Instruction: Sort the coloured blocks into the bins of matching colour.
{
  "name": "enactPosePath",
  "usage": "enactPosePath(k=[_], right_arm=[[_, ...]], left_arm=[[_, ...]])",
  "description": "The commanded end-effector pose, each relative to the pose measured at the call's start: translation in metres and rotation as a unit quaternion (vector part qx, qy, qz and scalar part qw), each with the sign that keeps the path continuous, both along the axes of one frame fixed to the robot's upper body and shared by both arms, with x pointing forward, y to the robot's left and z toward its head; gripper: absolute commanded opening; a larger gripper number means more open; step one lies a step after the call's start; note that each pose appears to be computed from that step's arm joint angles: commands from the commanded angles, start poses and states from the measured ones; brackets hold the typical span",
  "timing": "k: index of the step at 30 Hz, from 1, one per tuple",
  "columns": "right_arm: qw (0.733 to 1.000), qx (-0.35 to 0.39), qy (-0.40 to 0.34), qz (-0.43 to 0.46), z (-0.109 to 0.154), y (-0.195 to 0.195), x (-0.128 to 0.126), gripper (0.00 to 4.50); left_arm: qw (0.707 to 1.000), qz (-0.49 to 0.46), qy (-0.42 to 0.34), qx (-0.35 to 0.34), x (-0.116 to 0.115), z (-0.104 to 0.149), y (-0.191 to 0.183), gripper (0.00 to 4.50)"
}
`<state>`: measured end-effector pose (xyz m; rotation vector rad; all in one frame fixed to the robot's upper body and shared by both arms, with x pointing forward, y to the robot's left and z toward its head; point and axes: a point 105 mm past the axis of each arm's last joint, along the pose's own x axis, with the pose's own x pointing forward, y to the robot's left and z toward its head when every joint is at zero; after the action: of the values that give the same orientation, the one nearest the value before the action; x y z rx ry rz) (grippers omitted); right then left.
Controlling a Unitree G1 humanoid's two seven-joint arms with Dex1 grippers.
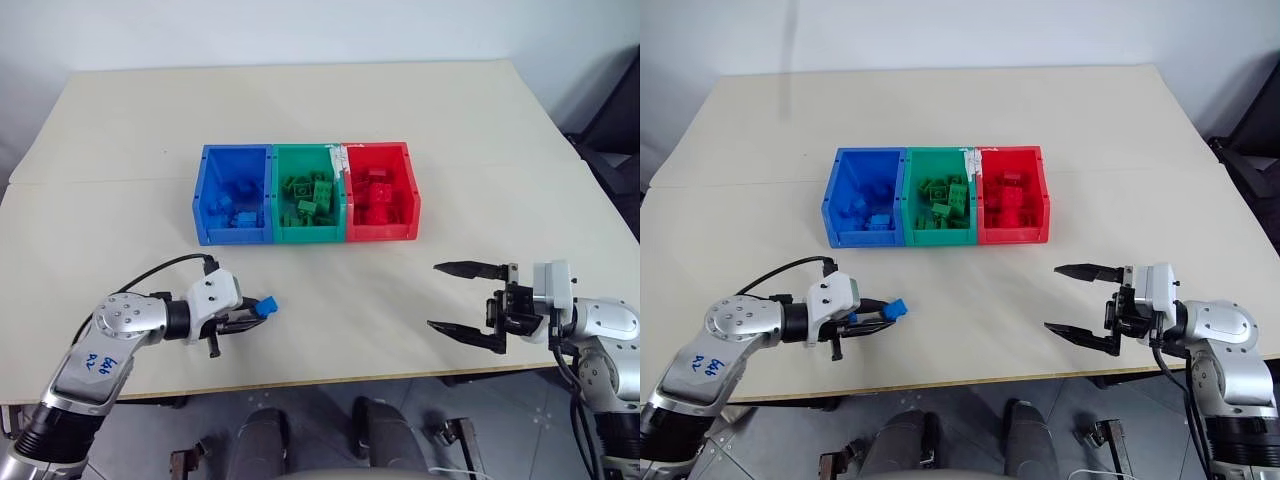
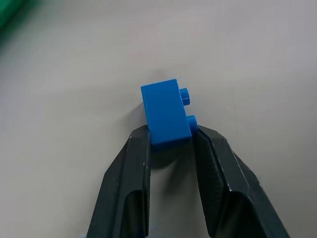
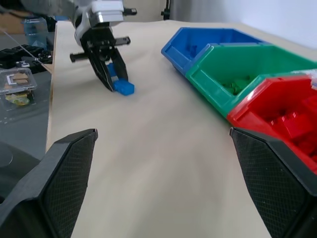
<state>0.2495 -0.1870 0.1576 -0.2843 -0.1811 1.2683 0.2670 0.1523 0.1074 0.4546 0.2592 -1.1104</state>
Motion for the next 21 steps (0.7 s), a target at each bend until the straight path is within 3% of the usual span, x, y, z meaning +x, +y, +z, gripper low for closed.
enactPosePath(k=[1,6,10,14,20,21], right_arm=[[1.000,0.005,-0.012,0.001,0.005,0.001,0.000,4.50],[0.998,0.029,-0.032,-0.039,0.017,-0.008,0.007,4.50],[0.993,0.053,-0.059,-0.089,0.029,-0.016,0.010,4.50],[0.984,0.080,-0.077,-0.138,0.038,-0.026,0.011,4.50],[0.981,0.088,-0.082,-0.150,0.039,-0.024,0.007,4.50],[0.981,0.090,-0.082,-0.150,0.040,-0.023,0.007,4.50]], left_arm=[[0.993,0.003,-0.069,-0.099,0.008,0.044,-0.002,0.91],[0.971,0.086,-0.140,-0.176,0.045,0.089,0.020,0.91],[0.955,0.150,-0.160,-0.198,0.079,0.109,0.031,0.91],[0.948,0.195,-0.172,-0.185,0.112,0.118,0.030,0.91],[0.951,0.213,-0.158,-0.162,0.134,0.116,0.028,0.91],[0.948,0.215,-0.159,-0.172,0.135,0.119,0.029,1.26]])
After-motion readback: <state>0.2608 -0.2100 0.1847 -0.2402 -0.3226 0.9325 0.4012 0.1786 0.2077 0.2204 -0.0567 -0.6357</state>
